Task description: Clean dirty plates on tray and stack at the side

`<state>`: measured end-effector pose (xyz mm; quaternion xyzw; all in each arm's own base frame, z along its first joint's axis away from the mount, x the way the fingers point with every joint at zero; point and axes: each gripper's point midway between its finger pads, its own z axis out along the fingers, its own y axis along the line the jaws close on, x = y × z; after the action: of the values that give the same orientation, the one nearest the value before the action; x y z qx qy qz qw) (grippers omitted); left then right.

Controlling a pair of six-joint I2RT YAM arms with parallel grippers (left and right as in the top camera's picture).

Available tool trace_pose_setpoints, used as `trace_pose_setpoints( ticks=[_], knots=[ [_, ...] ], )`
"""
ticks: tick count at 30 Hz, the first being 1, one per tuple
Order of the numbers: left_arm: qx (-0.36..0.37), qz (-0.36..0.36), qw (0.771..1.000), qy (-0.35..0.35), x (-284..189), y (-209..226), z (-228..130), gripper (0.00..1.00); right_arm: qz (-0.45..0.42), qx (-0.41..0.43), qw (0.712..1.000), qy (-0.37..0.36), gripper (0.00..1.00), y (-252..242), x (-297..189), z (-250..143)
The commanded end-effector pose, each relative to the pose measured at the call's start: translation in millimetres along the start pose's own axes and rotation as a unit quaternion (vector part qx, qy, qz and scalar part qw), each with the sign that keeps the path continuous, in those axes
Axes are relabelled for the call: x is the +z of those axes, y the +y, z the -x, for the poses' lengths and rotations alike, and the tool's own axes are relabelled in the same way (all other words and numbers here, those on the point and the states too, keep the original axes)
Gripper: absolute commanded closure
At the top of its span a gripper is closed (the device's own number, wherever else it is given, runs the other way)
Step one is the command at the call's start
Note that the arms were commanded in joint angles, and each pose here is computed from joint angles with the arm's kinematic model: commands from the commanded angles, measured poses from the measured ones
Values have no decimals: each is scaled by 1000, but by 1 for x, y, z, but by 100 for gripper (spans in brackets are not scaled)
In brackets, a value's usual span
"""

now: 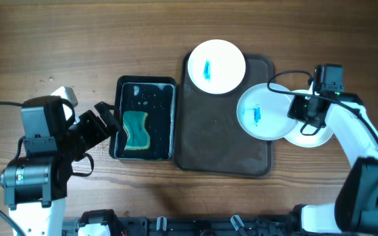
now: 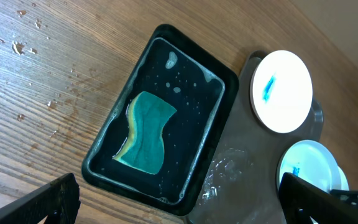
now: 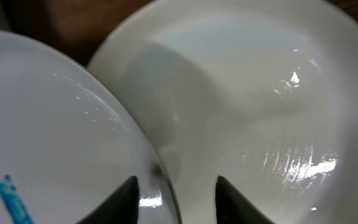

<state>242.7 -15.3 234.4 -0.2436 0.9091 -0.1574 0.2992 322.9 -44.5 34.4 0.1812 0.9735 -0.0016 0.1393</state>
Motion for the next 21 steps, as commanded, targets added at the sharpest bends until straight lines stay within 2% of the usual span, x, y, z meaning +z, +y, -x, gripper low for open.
trace_pose_setpoints(
  ticks=[1, 7, 12, 14, 18, 21],
  knots=[
    [7, -7, 1000, -6, -4, -4, 4, 0, -1, -2, 999, 40, 96, -1, 16, -17],
    [7, -7, 1000, -6, -4, -4, 4, 0, 48, -21, 999, 14, 96, 15, -28, -16],
    [7, -7, 1000, -6, -4, -4, 4, 0, 164, -49, 985, -28, 96, 59, -88, -24],
    [7, -7, 1000, -6, -4, -4, 4, 0, 184, -62, 980, -33, 96, 75, -100, -30],
    [7, -7, 1000, -6, -4, -4, 4, 0, 199, -76, 977, -6, 96, 110, -100, -54],
    [7, -7, 1000, -6, -4, -4, 4, 0, 134, -38, 990, 17, 96, 109, -78, -72]
  ],
)
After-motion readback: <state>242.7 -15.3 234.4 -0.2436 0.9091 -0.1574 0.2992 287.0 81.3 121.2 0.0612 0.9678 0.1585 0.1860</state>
